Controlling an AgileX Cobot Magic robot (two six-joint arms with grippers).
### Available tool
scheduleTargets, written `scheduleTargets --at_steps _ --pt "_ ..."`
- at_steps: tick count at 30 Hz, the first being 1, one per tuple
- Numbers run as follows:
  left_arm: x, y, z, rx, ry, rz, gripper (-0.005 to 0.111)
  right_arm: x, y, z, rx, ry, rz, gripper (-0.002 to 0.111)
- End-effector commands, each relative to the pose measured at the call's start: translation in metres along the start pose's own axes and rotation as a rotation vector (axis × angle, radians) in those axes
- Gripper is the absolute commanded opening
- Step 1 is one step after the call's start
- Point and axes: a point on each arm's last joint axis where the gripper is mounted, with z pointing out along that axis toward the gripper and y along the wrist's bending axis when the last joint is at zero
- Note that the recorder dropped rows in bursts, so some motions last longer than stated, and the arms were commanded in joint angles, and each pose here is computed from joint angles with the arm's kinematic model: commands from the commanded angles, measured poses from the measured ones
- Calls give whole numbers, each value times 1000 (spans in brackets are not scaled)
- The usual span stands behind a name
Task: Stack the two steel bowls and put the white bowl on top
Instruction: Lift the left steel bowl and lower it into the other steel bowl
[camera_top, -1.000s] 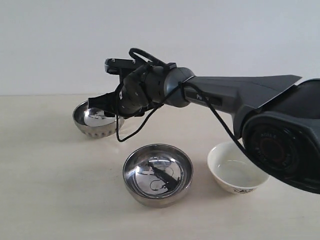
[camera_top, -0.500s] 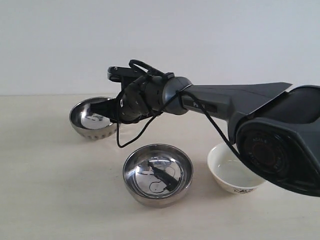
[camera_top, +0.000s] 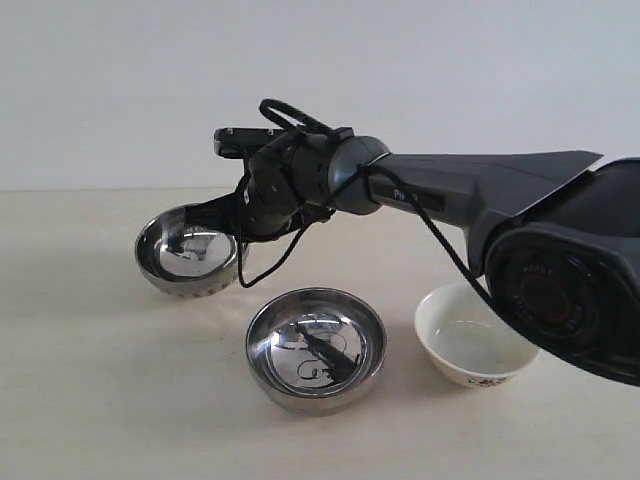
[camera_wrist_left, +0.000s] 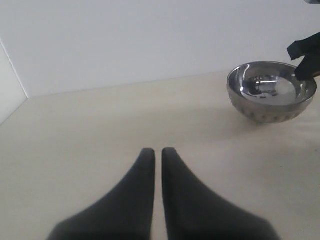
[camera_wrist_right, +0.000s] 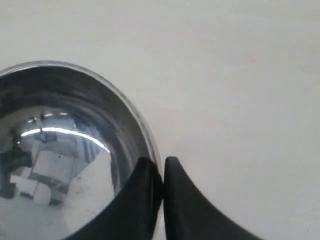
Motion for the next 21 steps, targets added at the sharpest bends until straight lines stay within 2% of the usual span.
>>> scheduleTargets --at_steps 1,10,14,21 --pt "0 0 0 -1 -8 -17 4 -19 10 -28 -24 -46 -16 0" --pt "0 0 0 -1 -8 -17 4 -38 23 -93 -119 53 -78 0" --pt "0 0 0 -1 -8 -17 4 -41 21 -117 -102 106 -93 0" --pt "0 0 0 -1 -8 -17 4 -33 13 -157 -109 76 -91 0"
